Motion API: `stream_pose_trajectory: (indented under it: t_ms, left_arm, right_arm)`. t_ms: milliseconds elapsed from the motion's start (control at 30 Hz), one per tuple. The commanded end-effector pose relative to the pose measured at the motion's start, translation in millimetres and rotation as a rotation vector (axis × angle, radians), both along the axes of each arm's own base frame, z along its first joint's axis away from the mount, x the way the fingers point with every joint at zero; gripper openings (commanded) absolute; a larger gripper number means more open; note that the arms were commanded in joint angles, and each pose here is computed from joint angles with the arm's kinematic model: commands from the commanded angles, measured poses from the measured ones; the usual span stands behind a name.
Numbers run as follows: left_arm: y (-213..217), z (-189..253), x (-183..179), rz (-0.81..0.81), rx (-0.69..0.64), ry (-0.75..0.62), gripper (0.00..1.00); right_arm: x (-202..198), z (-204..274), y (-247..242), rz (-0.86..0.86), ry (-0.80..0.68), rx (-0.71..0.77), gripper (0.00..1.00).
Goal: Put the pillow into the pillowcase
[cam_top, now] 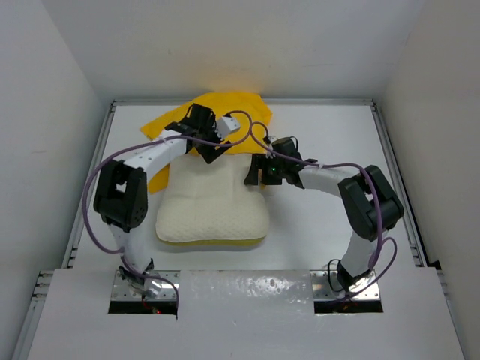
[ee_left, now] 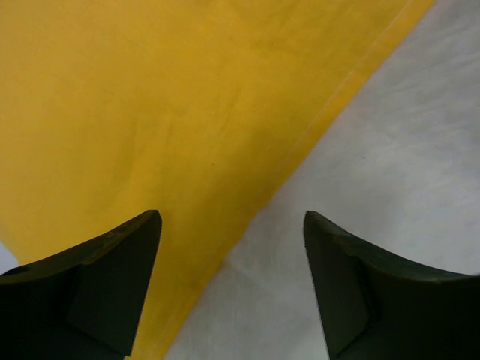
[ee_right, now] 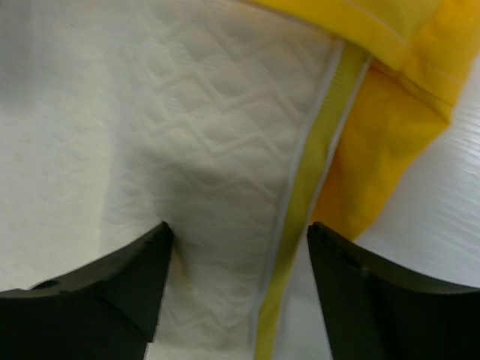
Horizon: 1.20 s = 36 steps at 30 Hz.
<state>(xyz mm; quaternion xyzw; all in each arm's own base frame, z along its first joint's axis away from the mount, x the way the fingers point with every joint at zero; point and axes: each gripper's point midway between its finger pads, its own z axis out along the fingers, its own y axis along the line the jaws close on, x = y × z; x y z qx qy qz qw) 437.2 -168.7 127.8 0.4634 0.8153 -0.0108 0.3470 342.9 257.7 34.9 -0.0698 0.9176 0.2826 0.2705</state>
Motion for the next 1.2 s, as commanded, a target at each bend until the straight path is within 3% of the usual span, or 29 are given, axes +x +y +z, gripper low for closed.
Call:
stream_pose_trajectory:
  t_ms: [0,33,67,100,133,167,267,433,633,900,1000,1167]
  left_arm:
    - [14,-27,24,0.075,0.073,-0.008,0.72]
    - [14,-29,29,0.088,0.071,-0.021,0.69]
    - [18,-34,34,0.124,0.087,-0.027,0.64]
    - [18,-34,38,0.137,0.083,-0.036,0.52]
    - [16,-32,43,0.157,0.065,-0.050,0.44]
    - [15,-30,44,0.159,0.054,-0.054,0.26]
    - [11,-23,48,0.175,0.023,-0.068,0.00]
    - [-5,16,29,0.132,-0.077,-0.018,0.00]
    - [-19,59,-11,0.058,-0.189,0.054,0.00]
    - [-33,56,-41,0.010,-0.245,0.154,0.00]
    - [-51,36,-67,-0.062,-0.231,0.229,0.00]
    - [-115,39,-134,-0.376,-0.263,0.351,0.00]
  right_arm:
    - [14,27,32,0.022,-0.065,0.135,0.68]
    - [12,23,32,0.019,-0.053,0.142,0.63]
    - [12,23,33,0.020,-0.052,0.150,0.52]
    - [12,24,34,0.022,-0.060,0.159,0.46]
    - [10,21,34,0.027,-0.056,0.159,0.33]
    - [10,22,34,0.028,-0.058,0.162,0.27]
    - [7,19,33,0.036,-0.051,0.157,0.00]
    - [11,27,35,0.034,-0.066,0.167,0.00]
    - [42,72,47,-0.062,-0.154,0.266,0.00]
    - [73,126,52,-0.276,-0.223,0.512,0.00]
    - [89,152,44,-0.394,-0.284,0.596,0.00]
    - [97,155,46,-0.553,-0.354,0.506,0.00]
